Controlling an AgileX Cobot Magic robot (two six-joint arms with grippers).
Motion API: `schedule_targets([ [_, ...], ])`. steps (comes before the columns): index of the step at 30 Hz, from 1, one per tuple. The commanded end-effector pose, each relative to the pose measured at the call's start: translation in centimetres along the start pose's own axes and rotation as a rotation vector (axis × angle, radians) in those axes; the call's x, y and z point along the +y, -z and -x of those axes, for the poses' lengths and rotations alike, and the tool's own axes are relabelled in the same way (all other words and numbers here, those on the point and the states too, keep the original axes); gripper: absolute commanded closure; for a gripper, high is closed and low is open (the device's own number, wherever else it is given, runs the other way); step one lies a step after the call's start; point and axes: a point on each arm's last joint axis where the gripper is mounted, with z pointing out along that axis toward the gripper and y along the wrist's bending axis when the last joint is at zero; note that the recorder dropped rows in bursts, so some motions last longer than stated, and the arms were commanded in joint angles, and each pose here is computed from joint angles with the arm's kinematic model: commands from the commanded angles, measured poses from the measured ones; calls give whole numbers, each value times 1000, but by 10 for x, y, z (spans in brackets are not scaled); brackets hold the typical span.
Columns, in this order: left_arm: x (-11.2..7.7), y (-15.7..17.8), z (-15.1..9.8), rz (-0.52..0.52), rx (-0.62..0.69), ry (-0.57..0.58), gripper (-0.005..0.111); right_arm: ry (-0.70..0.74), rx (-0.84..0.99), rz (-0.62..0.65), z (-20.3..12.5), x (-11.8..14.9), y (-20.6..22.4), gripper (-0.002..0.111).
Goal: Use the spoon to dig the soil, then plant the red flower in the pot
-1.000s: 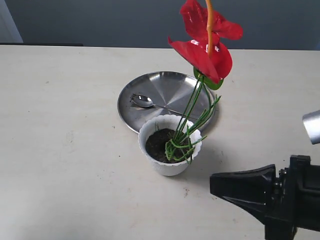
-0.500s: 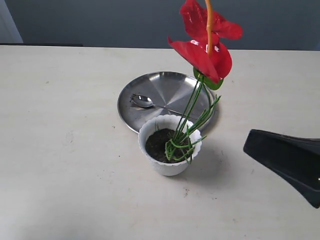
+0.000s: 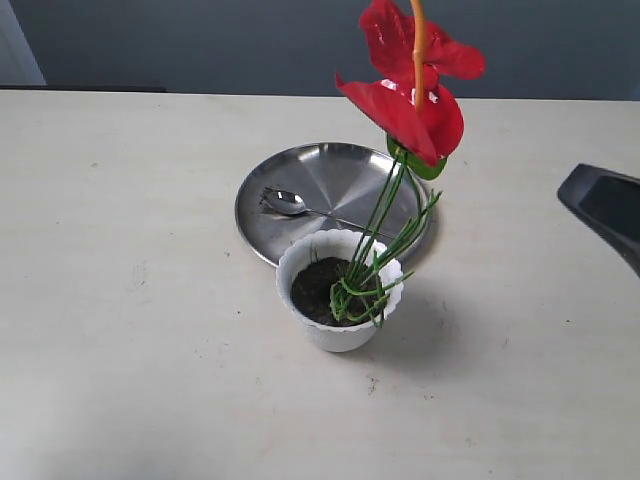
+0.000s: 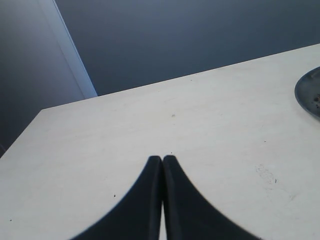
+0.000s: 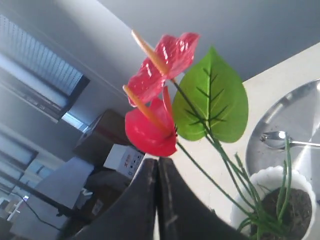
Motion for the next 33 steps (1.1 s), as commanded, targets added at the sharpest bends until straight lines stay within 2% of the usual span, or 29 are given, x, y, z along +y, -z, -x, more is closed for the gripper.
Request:
schedule_targets([
  [1, 0, 0, 1, 0, -14, 8, 106, -6, -54, -14, 14, 9, -2, 109],
  [10, 0, 0, 1, 0, -14, 8, 106, 45, -141, 46, 29, 18, 1, 109],
  [14, 0, 0, 1, 0, -14, 8, 106, 127, -198, 97, 32, 26, 11, 109],
  [20, 0, 0, 1, 0, -14, 8, 106, 244, -328, 48, 31, 28, 30, 109],
  [33, 0, 0, 1, 0, -14, 8, 106, 163, -284, 8, 3, -4, 31, 109],
])
